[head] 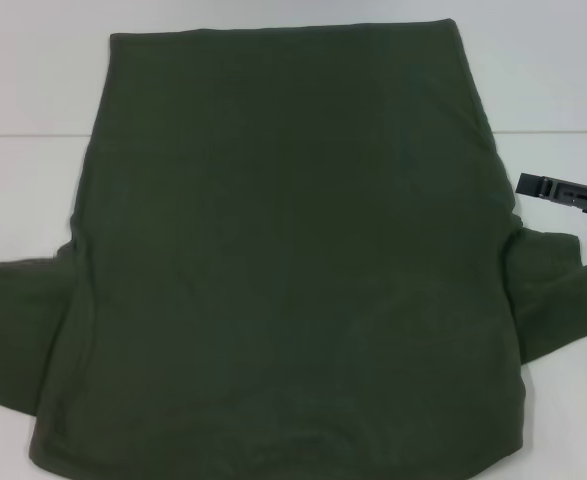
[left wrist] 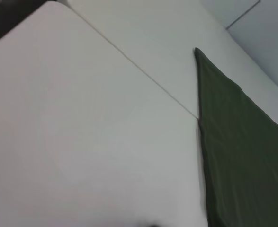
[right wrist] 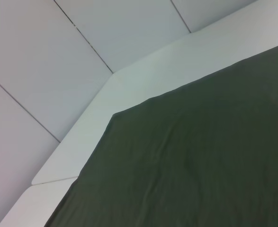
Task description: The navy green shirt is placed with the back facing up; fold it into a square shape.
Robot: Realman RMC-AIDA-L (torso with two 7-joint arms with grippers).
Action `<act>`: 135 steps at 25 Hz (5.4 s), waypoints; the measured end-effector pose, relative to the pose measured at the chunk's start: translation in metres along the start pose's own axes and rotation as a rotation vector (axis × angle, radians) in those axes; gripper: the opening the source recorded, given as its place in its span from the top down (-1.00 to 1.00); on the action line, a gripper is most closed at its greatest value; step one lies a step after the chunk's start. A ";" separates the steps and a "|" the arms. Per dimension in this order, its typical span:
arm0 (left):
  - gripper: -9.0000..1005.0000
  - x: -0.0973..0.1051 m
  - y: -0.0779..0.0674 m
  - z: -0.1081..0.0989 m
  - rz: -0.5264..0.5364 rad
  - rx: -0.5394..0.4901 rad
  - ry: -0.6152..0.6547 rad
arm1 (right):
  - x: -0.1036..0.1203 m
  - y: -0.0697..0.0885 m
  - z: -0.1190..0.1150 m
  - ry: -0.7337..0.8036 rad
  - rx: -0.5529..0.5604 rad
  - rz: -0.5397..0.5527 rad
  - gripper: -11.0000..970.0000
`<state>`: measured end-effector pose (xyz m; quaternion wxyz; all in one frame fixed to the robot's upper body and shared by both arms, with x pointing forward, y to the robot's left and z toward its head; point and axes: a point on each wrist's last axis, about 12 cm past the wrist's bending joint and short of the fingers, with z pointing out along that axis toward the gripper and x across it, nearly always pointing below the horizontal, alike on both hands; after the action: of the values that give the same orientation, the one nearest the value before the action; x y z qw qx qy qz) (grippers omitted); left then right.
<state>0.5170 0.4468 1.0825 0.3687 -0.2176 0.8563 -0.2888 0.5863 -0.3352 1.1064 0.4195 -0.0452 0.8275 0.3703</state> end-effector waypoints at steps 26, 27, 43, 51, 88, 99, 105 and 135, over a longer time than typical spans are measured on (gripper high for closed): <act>0.97 0.019 -0.117 0.069 0.036 0.271 0.321 | 0.001 0.002 0.000 0.008 -0.018 0.003 -0.95; 0.97 0.021 -0.119 0.074 0.039 0.266 0.325 | 0.001 0.002 0.000 0.008 -0.018 0.003 -0.95; 0.48 0.025 -0.110 0.053 0.093 0.472 0.331 | 0.006 -0.003 -0.007 0.004 -0.004 0.022 -0.95; -0.27 0.029 -0.062 0.042 0.022 0.281 0.220 | 0.006 -0.003 -0.007 0.004 -0.006 0.023 -0.95; -0.77 0.057 -0.088 0.084 0.040 0.316 0.245 | 0.009 -0.003 -0.011 0.002 -0.017 0.034 -0.95; -0.77 0.054 -0.083 0.056 0.158 0.493 0.216 | 0.002 -0.013 -0.040 0.038 -0.011 0.051 -0.95; -0.77 0.061 -0.069 0.030 0.241 0.558 0.187 | -0.024 -0.023 -0.068 0.183 0.079 0.173 -0.95; -0.77 0.064 -0.078 0.029 0.198 0.638 0.130 | -0.027 -0.009 -0.003 0.450 0.290 -0.135 -0.95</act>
<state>0.5104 0.3421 1.0848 0.3890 0.0117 0.7615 -0.5183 0.6056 -0.3496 1.1224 0.2511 -0.1209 0.9393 0.1999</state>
